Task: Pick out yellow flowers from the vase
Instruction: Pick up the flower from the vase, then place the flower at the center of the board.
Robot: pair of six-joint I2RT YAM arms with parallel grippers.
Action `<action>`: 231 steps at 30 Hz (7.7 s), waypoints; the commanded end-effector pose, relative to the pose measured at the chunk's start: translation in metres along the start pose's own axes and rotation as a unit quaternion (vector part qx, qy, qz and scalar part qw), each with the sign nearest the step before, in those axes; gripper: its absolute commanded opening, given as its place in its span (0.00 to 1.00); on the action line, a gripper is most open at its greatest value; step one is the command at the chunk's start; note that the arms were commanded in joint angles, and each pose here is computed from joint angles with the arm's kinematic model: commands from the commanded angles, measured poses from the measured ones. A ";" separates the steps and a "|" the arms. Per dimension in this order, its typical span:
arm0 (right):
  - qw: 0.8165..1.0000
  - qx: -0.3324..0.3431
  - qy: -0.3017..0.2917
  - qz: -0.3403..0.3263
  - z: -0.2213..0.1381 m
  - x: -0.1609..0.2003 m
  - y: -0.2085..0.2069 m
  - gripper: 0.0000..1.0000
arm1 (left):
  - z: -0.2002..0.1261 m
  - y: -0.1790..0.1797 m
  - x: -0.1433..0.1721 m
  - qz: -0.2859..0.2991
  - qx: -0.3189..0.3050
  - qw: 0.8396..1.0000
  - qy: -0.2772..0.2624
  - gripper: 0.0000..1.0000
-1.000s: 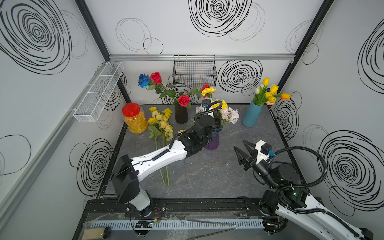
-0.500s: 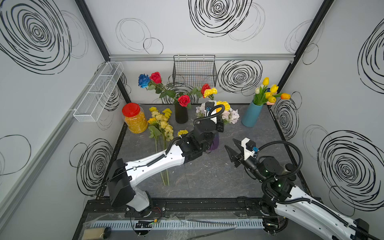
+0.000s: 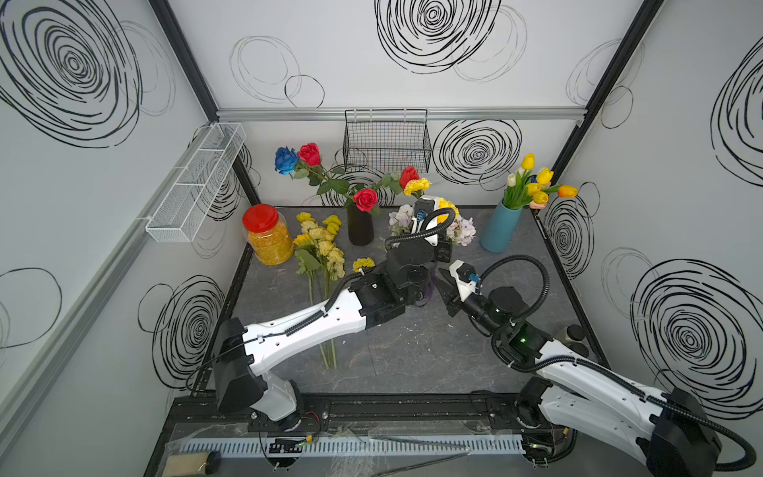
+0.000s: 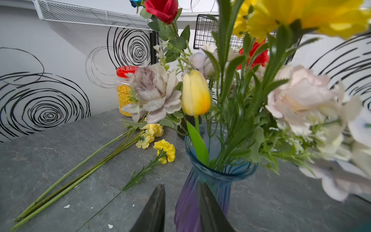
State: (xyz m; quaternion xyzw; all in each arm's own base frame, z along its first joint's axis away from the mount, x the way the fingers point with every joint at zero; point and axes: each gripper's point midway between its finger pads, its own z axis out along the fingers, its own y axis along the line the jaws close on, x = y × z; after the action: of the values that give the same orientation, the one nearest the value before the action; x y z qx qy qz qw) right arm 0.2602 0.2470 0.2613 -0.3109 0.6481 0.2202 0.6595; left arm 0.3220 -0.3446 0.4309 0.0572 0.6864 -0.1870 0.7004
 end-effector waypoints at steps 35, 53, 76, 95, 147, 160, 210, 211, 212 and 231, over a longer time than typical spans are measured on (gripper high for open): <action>0.994 0.029 -0.074 -0.071 0.068 -0.059 -0.039 0.15 | -0.019 -0.003 -0.051 -0.014 0.002 0.999 -0.036 0.32; 0.994 0.052 -0.075 -0.068 0.048 -0.058 -0.044 0.17 | -0.018 0.000 -0.055 -0.013 -0.005 0.999 -0.040 0.33; 0.993 0.055 -0.074 -0.075 0.068 -0.065 -0.049 0.10 | -0.020 -0.001 -0.055 -0.017 0.001 0.999 -0.039 0.33; 0.992 0.042 -0.108 -0.045 0.056 -0.112 -0.049 0.05 | -0.117 0.038 -0.064 -0.052 0.143 0.987 -0.053 0.89; 0.944 -0.298 -0.051 0.132 -0.050 -0.142 0.127 0.03 | -0.173 0.003 0.072 0.021 0.341 0.937 0.070 0.35; 0.953 -0.274 -0.046 0.121 -0.045 -0.133 0.123 0.15 | -0.169 0.013 0.070 0.005 0.313 0.948 0.063 0.00; 0.992 0.011 -0.080 0.099 -0.093 -0.099 0.010 0.67 | -0.169 0.210 0.327 -0.268 -0.072 0.856 0.436 0.00; 0.992 0.011 -0.080 0.100 -0.093 -0.098 0.010 0.68 | -0.169 0.210 0.331 -0.266 -0.074 0.853 0.443 0.00; 0.992 0.012 -0.081 0.101 -0.094 -0.098 0.010 0.68 | -0.169 0.211 0.335 -0.260 -0.076 0.851 0.450 0.00; 0.991 0.027 -0.077 0.104 -0.098 -0.096 0.004 0.68 | -0.170 0.234 0.292 -0.200 -0.125 0.884 0.403 0.50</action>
State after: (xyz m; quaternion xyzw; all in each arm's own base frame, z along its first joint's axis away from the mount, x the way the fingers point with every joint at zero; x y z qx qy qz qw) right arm 0.1798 0.1983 0.3580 -0.2167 0.6261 0.2998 0.6864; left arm 0.2240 -0.1348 0.0623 -0.0980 0.9347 -0.2183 0.2628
